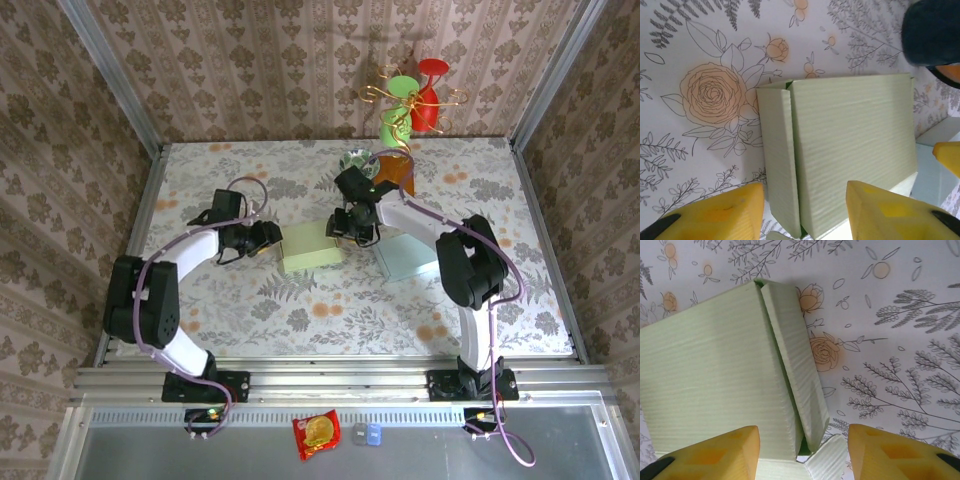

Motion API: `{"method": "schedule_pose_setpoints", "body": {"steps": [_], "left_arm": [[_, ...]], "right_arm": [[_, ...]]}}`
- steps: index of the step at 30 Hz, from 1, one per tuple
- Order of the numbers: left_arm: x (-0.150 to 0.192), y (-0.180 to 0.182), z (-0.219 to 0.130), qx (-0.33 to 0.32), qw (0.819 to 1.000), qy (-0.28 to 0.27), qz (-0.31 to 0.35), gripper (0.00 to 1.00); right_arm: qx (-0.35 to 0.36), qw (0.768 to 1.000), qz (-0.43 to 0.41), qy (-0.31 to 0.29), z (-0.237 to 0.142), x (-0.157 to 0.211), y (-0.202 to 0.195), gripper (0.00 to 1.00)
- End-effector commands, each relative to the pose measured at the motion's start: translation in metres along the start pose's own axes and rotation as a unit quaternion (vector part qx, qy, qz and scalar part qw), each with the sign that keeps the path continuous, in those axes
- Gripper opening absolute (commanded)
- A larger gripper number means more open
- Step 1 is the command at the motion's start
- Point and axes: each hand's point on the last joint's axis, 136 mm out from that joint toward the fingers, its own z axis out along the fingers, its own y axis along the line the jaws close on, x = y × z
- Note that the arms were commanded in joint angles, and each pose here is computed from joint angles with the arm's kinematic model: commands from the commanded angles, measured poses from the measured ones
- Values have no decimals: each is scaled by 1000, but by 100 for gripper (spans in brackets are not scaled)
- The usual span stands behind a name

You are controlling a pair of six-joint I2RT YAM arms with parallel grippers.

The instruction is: Fold the paper box

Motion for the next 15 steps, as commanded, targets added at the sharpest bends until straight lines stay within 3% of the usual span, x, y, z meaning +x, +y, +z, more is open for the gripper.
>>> {"method": "schedule_pose_setpoints", "body": {"steps": [1, 7, 15], "left_arm": [[1, -2, 5, 7, 1000, 19, 9, 47], [8, -1, 16, 10, 999, 36, 9, 43], [21, 5, 23, 3, 999, 50, 8, 37]], "right_arm": [[4, 1000, -26, 16, 10, 8, 5, 51], [16, 999, -28, 26, 23, 15, -1, 49], [23, 999, -34, 35, 27, 27, -11, 38]]}}
